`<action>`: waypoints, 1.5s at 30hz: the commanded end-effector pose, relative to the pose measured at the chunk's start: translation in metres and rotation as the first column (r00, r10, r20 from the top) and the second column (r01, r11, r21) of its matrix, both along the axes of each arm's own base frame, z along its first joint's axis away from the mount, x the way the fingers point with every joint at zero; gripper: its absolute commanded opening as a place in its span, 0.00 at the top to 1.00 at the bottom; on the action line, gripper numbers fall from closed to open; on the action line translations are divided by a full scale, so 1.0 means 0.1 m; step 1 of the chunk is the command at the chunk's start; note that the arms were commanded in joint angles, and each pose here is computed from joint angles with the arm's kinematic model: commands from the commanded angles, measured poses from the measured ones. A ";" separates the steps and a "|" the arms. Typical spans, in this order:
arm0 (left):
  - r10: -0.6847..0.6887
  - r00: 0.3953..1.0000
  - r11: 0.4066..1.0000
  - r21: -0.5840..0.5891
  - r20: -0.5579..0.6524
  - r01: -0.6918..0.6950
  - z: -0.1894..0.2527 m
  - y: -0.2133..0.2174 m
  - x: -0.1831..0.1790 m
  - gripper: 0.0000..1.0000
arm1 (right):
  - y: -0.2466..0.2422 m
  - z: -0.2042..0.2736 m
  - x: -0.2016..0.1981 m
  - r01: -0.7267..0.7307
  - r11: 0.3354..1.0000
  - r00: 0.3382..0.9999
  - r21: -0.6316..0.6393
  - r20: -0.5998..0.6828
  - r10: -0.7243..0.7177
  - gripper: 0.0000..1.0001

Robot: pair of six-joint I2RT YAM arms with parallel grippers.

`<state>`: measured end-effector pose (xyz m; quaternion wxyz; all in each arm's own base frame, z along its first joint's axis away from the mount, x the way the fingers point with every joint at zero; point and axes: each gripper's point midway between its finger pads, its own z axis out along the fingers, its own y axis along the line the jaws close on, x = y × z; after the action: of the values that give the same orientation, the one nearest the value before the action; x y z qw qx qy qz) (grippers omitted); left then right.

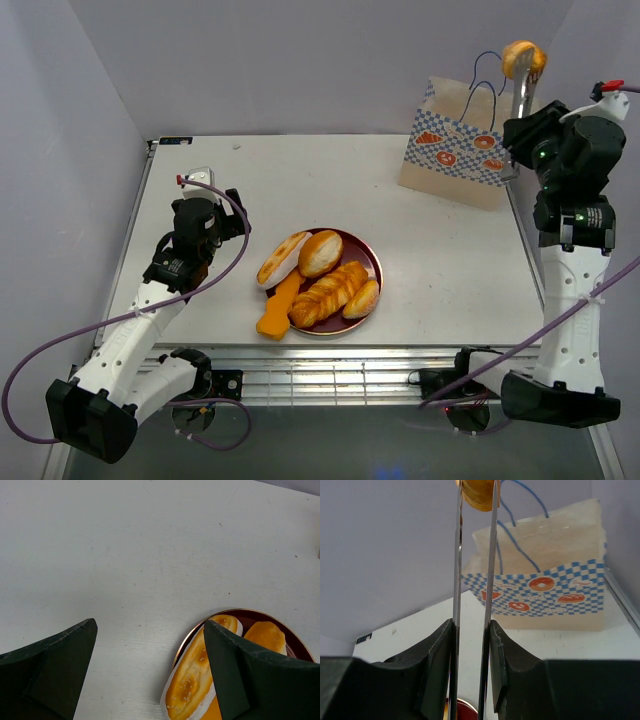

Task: Place the fake bread into the paper bag

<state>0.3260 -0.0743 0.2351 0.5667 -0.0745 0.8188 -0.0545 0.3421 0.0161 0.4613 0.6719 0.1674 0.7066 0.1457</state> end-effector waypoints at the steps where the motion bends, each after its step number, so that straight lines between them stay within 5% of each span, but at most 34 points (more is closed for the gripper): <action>1: -0.015 0.999 1.000 -0.027 0.050 0.016 0.24 -0.03 -0.02 0.02 | -0.30 0.15 0.08 -0.019 0.994 0.998 0.109 0.057 0.013 0.92; 8: -0.021 0.999 0.999 -0.030 0.047 0.023 0.23 -0.05 -0.02 0.02 | -0.80 -0.18 0.10 0.079 0.975 0.996 0.208 0.023 -0.085 0.92; 17: -0.040 0.998 0.998 -0.041 0.045 0.041 0.23 -0.09 -0.02 0.02 | -0.81 -0.67 0.29 0.028 0.960 0.999 0.277 -0.048 -0.016 0.92; 30: -0.041 0.998 0.998 -0.041 0.042 0.043 0.22 -0.09 -0.02 0.02 | -0.73 -0.69 0.47 -0.072 0.958 0.996 0.277 -0.037 0.086 0.53; 45: -0.050 0.998 0.998 -0.041 0.034 0.051 0.19 -0.11 -0.01 0.02 | -0.66 -0.54 0.40 -0.106 0.959 0.994 0.261 -0.011 0.113 0.49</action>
<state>0.3250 -0.0819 0.2345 0.5625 -0.0643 0.8211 -0.0728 0.3895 -0.0552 0.3575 0.5723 0.2607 0.7285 0.2716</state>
